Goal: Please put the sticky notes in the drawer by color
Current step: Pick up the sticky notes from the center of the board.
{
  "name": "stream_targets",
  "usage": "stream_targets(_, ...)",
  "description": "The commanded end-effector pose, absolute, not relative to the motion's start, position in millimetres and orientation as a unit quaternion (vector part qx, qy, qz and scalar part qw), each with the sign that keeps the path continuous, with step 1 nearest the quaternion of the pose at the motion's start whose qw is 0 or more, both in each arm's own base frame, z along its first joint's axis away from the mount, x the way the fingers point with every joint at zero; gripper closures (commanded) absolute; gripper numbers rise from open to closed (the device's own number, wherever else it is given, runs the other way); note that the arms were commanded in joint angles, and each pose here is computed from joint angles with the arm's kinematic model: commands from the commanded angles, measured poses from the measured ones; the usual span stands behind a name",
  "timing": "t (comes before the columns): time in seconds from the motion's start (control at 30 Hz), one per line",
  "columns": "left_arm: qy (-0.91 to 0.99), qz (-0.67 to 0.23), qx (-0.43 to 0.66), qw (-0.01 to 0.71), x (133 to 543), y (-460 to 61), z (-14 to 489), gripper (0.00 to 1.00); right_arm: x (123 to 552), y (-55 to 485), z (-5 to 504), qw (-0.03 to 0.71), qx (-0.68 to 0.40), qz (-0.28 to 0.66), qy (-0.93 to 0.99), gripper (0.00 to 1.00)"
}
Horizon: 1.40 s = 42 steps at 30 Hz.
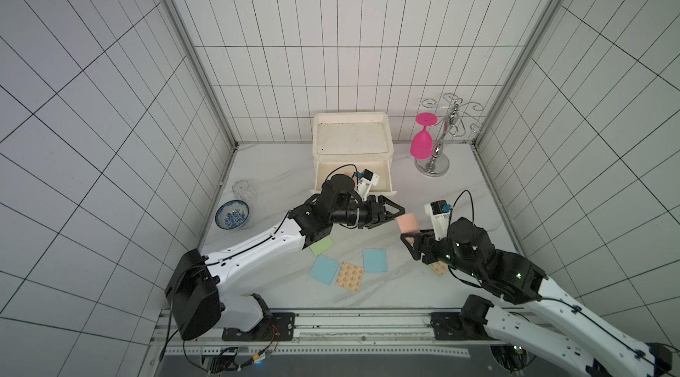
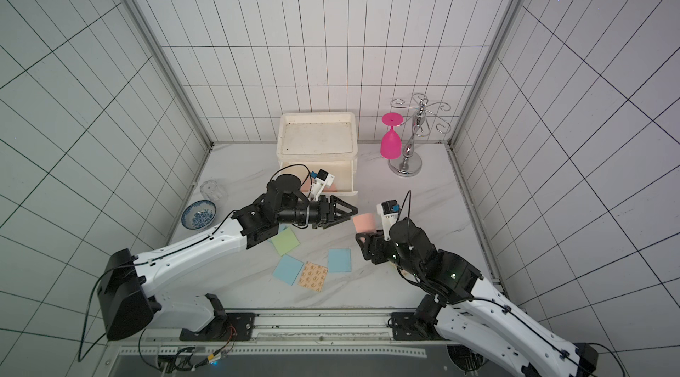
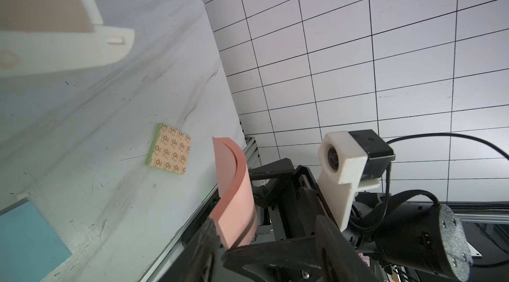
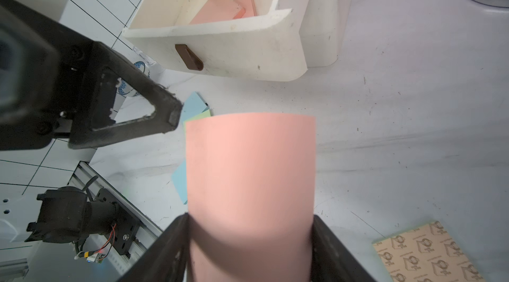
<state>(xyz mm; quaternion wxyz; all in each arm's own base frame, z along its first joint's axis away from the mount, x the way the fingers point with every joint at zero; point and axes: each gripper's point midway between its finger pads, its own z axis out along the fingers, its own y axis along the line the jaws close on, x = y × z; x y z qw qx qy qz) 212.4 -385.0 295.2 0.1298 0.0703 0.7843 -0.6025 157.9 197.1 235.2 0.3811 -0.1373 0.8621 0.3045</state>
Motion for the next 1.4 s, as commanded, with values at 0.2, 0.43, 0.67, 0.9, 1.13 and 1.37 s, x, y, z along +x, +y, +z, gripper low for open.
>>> stream_targets(0.2,0.773,-0.617,0.071,0.128,212.4,-390.9,298.9,0.43,157.7,196.9,284.6,0.424,-0.117,0.358,0.824,0.33)
stream_targets(0.43,0.768,-0.626,0.080,0.112,206.0,-404.4,299.8,0.48,160.0,212.3,290.4,0.421,-0.122,0.380,0.815,0.33)
stream_targets(0.67,0.763,-0.630,0.082,0.117,205.9,-405.2,304.8,0.90,162.0,213.4,288.9,0.421,-0.122,0.376,0.816,0.32)
stream_targets(0.9,0.769,-0.619,0.067,0.145,234.4,-377.5,318.1,1.00,166.0,184.5,293.4,0.447,-0.080,0.348,0.820,0.09)
stream_targets(1.13,0.796,-0.534,0.005,0.285,306.8,-295.0,333.0,1.00,165.8,156.1,292.4,0.467,-0.051,0.316,0.825,0.08)
stream_targets(1.37,0.822,-0.482,0.012,0.304,337.7,-284.5,311.7,0.93,165.3,157.7,284.9,0.456,-0.057,0.307,0.833,0.08)
